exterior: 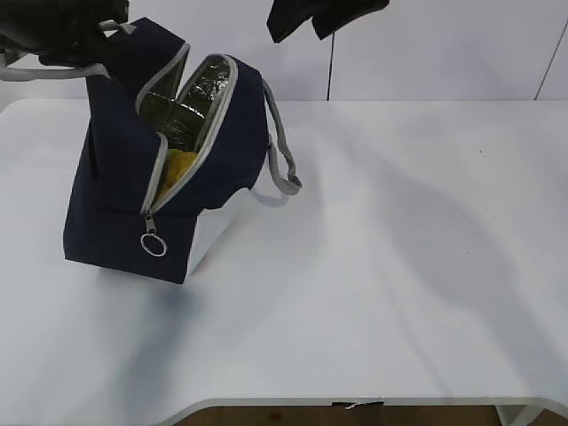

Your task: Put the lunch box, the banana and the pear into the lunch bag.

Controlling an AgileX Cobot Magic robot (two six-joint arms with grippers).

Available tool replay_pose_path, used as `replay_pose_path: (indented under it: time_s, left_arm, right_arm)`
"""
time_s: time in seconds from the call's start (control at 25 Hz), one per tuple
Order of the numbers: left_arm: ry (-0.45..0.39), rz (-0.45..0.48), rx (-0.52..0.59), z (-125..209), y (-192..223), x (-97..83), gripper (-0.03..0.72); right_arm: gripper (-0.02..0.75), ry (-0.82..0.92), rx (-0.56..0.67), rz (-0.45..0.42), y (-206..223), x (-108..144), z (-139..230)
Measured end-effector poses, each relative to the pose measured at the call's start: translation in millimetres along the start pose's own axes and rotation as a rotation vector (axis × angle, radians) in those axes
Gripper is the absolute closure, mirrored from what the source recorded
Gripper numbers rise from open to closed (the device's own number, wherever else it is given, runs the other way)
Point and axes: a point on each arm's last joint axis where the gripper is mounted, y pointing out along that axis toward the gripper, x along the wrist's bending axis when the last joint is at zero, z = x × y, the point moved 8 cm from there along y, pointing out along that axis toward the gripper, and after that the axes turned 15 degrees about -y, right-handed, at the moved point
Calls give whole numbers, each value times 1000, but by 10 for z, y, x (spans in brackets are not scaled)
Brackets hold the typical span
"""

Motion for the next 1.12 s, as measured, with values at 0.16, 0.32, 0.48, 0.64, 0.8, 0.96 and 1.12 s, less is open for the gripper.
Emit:
replay_pose_path:
  time_s: [0.16, 0.32, 0.48, 0.64, 0.8, 0.96, 1.12]
  left_arm:
    - [60, -44, 7, 8, -2, 75, 692]
    - [110, -85, 11, 9, -7, 145, 692]
    - [119, -95, 17, 17, -9, 163, 692]
    - [121, -96, 16, 16, -9, 165, 692]
    - [110, -88, 19, 22, -8, 151, 692]
    - [82, -66, 25, 37, -5, 114, 692]
    - [36, -32, 39, 66, -2, 56, 692]
  right_arm:
    - [237, 43, 13, -82, 146, 101, 45]
    - [237, 92, 15, -169, 336, 192, 60]
    - [237, 137, -14, -243, 489, 264, 22]
    - [241, 167, -8, -264, 682, 248, 59]
    - [278, 189, 3, -301, 895, 254, 118]
    - [442, 168, -12, -334, 1030, 273, 132]
    - [692, 131, -24, -337, 1031, 276, 122]
